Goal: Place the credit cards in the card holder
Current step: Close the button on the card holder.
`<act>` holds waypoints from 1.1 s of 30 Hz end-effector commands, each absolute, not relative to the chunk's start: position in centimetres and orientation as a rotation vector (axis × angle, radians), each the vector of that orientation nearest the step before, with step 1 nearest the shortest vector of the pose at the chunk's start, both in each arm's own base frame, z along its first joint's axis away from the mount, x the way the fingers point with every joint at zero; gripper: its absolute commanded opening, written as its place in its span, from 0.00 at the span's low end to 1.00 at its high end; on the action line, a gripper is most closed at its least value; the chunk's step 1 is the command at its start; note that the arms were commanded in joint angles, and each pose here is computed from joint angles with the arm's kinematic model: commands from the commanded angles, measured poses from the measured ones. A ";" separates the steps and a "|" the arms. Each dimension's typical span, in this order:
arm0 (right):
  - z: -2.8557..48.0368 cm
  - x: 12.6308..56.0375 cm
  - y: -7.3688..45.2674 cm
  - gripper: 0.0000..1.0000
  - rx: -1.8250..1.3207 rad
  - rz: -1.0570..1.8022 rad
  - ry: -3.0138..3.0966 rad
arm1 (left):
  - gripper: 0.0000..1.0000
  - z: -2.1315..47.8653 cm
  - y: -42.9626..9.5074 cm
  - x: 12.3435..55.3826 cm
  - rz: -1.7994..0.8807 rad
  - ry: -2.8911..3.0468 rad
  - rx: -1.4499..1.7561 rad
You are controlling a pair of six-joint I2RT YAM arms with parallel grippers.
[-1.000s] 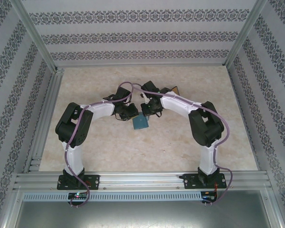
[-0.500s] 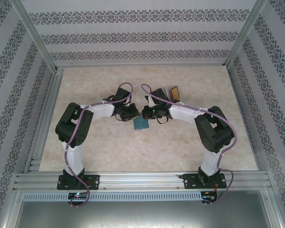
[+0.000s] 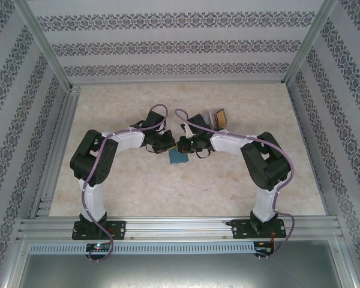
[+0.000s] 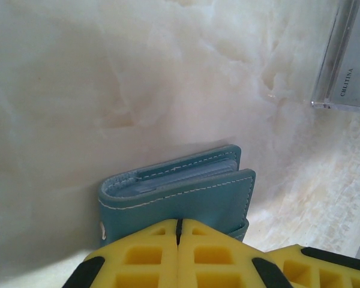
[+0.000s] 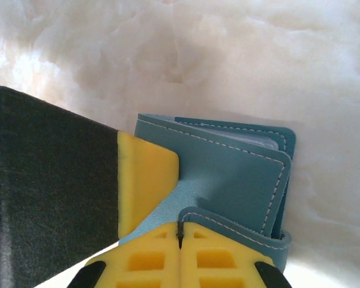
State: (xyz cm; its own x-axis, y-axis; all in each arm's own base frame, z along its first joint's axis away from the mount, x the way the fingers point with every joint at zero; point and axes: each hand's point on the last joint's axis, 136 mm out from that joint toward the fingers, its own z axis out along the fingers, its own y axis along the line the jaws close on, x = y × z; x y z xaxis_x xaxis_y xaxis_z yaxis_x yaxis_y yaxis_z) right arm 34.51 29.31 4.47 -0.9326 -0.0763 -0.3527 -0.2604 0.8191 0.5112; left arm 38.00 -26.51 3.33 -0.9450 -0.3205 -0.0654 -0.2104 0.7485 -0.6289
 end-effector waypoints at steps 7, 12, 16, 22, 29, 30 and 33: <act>6.1 33.7 29.1 0.03 -0.322 0.798 2.675 | 0.01 -1.1 -24.8 34.3 -0.827 2.954 -0.524; 4.8 33.3 29.3 0.03 -0.323 0.805 2.709 | 0.01 -0.9 -24.8 34.3 -0.823 2.953 -0.518; 4.3 33.2 29.6 0.03 -0.321 0.819 2.718 | 0.01 -1.0 -24.8 34.4 -0.822 2.955 -0.518; 3.9 33.0 30.0 0.02 -0.335 0.815 2.736 | 0.01 -1.0 -24.8 34.3 -0.822 2.958 -0.520; 3.3 32.8 29.5 0.02 -0.346 0.775 2.765 | 0.01 -1.1 -24.8 34.4 -0.818 2.959 -0.519; 3.1 32.6 29.3 0.03 -0.351 0.758 2.774 | 0.01 -1.0 -24.8 34.4 -0.817 2.958 -0.518; 2.5 32.2 28.8 0.03 -0.371 0.711 2.799 | 0.01 -1.0 -24.8 34.5 -0.819 2.957 -0.516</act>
